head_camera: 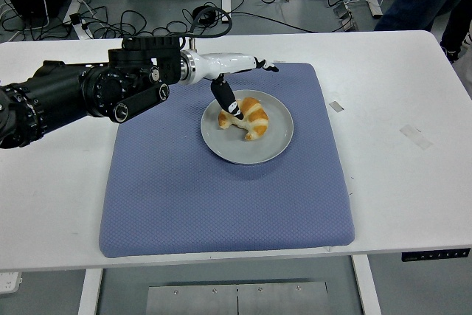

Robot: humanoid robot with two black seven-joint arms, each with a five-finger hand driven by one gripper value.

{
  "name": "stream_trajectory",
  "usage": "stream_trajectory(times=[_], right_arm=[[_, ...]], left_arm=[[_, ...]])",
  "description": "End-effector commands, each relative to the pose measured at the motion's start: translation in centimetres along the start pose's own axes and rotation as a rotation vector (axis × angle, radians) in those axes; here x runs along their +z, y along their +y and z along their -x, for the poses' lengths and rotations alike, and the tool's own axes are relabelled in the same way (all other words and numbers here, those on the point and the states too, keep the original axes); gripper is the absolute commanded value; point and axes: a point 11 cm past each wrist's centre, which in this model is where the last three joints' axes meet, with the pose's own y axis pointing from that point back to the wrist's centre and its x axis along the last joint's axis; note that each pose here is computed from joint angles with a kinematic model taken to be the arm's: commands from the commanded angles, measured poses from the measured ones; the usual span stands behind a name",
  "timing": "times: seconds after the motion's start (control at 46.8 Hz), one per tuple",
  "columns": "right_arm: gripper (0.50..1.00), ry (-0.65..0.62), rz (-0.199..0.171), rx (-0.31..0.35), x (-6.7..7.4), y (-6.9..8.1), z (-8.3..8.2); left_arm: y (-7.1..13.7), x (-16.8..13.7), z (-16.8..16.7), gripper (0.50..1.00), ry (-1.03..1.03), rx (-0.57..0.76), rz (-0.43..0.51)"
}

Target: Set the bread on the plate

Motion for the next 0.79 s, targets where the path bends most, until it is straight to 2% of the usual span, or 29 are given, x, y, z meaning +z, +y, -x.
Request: stream_trajectory(times=[0.0,0.15,0.321,0.427,0.513,0.556,0.641,0.769], right_arm=[[1.0,0.0,0.0,0.001,0.0,0.0,0.0],[1.0,0.0,0.0,0.001,0.0,0.0,0.0],[1.0,0.0,0.0,-0.001,0.0,0.0,0.0],[1.0,0.001,-0.003,-0.002,-0.2,0.0,0.1],[1.0,-0.004,-0.032,0.0,-1.9,-0.4,-0.1],[1.0,-0.002,-0.039,0.0,-2.3,-0.4,-0.1],[1.0,0.001,-0.031,0.001,-1.8,-0.4,-0.1],[1.0,0.002,-0.014,0.001,-0.8,-0.2,-0.1]], left_arm=[[0.0,0.3,-1.1,0.974,0.043,0.045,0.013],[0.0,0.3,-1.9,0.974,0.299,0.157,0.058],[0.1,0.1,-2.2,0.974,0.381,0.19,0.065],[1.5,-2.1,-3.4,0.974,0.468,0.255,0.041],[2.8,-3.9,-4.5,0.974,0.546,0.322,0.025],[3.6,-5.2,-5.2,0.975,0.59,0.368,0.011],[5.3,-7.5,-6.7,0.975,0.689,0.471,-0.007],[7.6,-11.4,-7.1,0.975,0.813,0.586,-0.049]])
